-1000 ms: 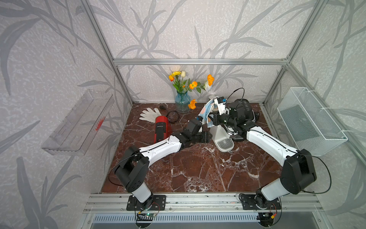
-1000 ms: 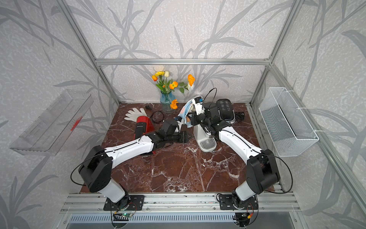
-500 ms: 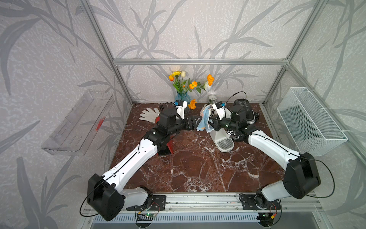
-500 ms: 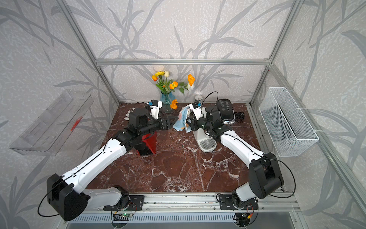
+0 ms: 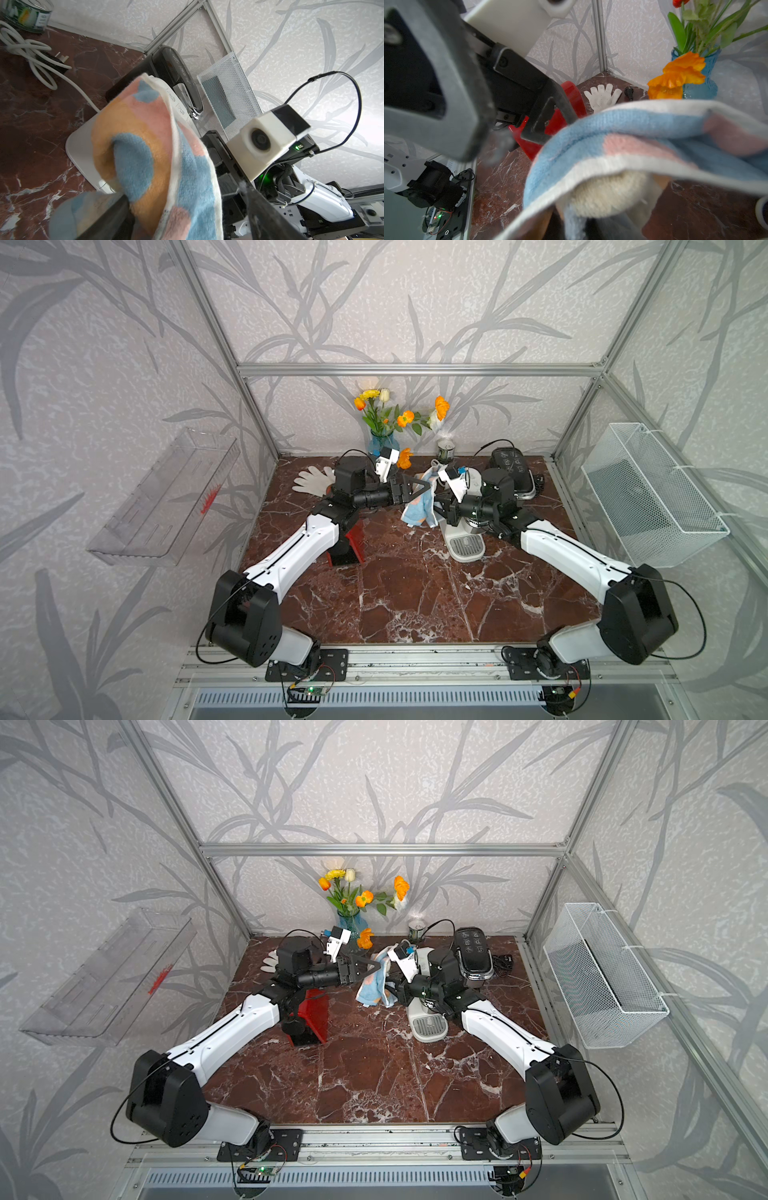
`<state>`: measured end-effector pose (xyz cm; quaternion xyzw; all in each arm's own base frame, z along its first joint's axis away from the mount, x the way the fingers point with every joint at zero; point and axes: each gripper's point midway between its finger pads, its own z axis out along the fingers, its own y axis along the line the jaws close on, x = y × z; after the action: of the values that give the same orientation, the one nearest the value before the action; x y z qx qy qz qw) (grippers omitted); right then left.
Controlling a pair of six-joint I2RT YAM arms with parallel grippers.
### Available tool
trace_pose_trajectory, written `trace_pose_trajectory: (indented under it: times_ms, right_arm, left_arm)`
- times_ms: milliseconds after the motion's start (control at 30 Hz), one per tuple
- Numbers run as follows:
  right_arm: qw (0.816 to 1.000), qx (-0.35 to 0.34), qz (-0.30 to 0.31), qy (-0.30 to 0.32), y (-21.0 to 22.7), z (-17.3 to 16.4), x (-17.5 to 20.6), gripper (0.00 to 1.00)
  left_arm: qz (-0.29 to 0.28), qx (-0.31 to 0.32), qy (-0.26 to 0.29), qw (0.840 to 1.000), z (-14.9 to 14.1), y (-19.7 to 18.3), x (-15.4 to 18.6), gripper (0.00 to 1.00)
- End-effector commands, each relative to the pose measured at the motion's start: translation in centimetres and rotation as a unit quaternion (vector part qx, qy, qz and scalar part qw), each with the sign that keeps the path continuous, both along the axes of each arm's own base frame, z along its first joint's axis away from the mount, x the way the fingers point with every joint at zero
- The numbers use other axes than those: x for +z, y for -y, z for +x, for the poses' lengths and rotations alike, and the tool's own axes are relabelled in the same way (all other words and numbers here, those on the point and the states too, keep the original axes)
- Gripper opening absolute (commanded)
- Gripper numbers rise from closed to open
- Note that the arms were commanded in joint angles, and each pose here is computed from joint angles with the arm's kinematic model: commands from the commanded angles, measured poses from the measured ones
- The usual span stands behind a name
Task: Wipe the surface of a coffee machine
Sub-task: Adjust the cleaning item.
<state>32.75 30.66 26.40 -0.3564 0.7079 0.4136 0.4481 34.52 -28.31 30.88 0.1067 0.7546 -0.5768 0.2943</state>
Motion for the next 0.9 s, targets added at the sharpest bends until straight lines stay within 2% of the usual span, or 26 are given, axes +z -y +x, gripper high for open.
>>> trace_pose_trajectory:
  times_ms: [0,167,433,633,867]
  right_arm:
    - [0.999,0.04,0.007,0.023,-1.2,-1.8,1.6,0.0]
    - [0.999,0.043,0.01,0.031,-1.1,-2.6,2.3,0.0]
    - [0.998,0.024,0.017,0.053,-0.5,-2.7,3.2,0.0]
    - [0.998,0.043,0.028,0.047,-1.0,-3.0,3.7,0.0]
    - [0.997,0.04,0.036,0.053,-1.0,-3.0,4.1,0.0]
  left_arm:
    - [-0.027,-0.032,0.03,0.999,-0.5,0.6,2.6,0.82]
    - [-0.001,-0.01,0.03,0.999,0.1,0.3,1.3,0.82]
    - [0.0,-0.033,0.015,0.999,-0.3,0.7,0.5,0.82]
    - [-0.034,-0.068,0.017,0.997,-1.5,1.3,1.2,0.83]
    - [-0.033,-0.083,0.009,0.996,-1.6,2.0,0.6,0.82]
